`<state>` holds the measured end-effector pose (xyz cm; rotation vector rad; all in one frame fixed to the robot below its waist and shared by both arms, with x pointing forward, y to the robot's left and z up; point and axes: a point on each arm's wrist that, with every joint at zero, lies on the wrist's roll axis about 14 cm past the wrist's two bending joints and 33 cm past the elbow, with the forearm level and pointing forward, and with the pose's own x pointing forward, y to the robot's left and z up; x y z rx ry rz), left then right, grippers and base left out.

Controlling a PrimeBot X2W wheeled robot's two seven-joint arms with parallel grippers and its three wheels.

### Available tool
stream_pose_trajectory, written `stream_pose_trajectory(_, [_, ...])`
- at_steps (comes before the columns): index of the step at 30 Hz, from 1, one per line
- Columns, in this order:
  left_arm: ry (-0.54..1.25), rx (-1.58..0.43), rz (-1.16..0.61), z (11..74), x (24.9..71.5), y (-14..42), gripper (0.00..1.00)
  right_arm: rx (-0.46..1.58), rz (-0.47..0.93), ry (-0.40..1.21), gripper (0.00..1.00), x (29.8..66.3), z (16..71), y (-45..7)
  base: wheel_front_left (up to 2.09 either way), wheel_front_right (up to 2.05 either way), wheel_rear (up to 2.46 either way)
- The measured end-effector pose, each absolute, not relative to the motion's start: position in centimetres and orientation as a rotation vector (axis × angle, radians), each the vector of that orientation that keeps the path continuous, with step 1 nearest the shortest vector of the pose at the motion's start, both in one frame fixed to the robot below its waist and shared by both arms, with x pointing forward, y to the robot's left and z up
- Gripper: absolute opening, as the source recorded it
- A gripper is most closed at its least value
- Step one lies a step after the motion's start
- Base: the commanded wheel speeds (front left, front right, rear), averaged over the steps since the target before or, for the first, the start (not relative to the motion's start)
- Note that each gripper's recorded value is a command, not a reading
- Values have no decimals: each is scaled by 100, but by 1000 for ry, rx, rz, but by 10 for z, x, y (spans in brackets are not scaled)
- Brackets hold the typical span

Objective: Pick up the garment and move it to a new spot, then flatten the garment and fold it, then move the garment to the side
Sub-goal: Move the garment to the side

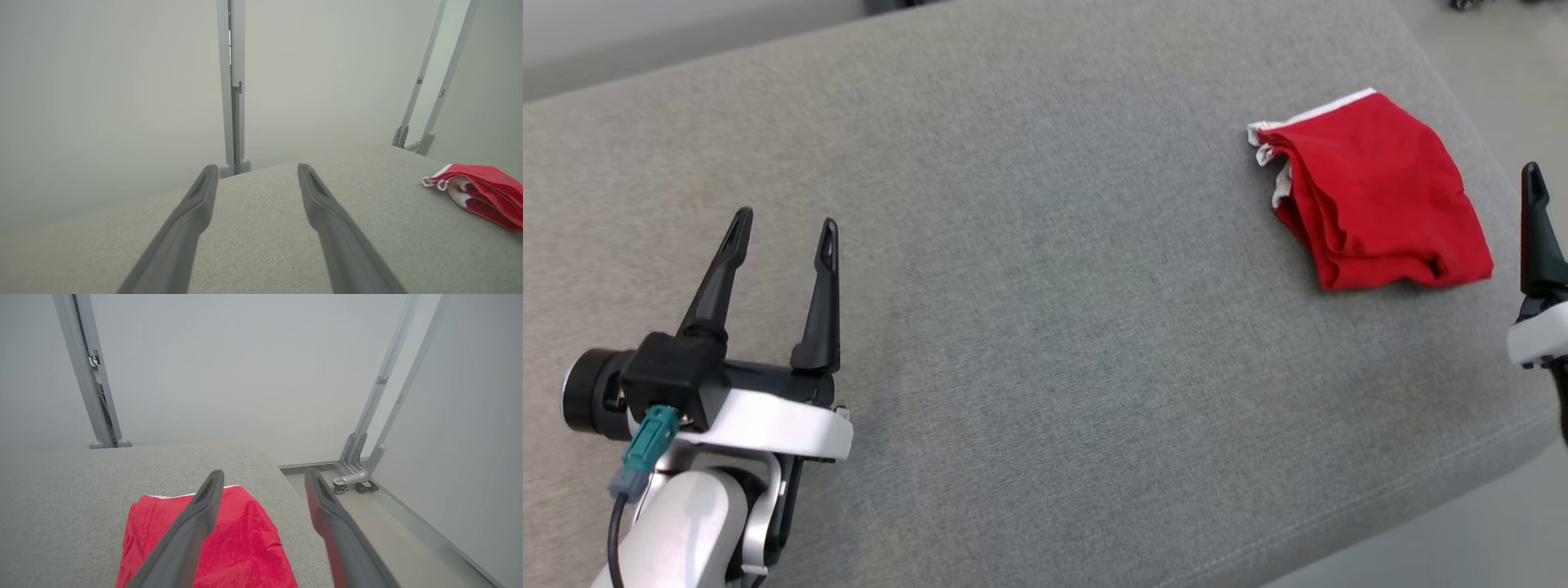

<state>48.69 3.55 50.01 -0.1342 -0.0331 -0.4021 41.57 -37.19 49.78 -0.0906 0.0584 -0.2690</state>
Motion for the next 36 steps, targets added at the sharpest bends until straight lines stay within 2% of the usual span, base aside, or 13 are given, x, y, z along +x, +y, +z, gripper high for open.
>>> stream_pose_trajectory(9, [-59,-113,-278,518,457,81,100,-5,-110,-119,100,431,537,-293,0,0,0])
stream_pose_trajectory(18, [-76,-80,-149,530,421,128,100,39,79,-148,100,426,552,-207,0,0,0])
stream_pose_trajectory(25, [-83,-52,-94,537,394,152,100,42,137,-123,100,407,549,-175,0,0,0])
stream_pose_trajectory(36, [-78,-43,-54,539,365,166,100,50,156,-101,100,381,544,-162,0,0,0])
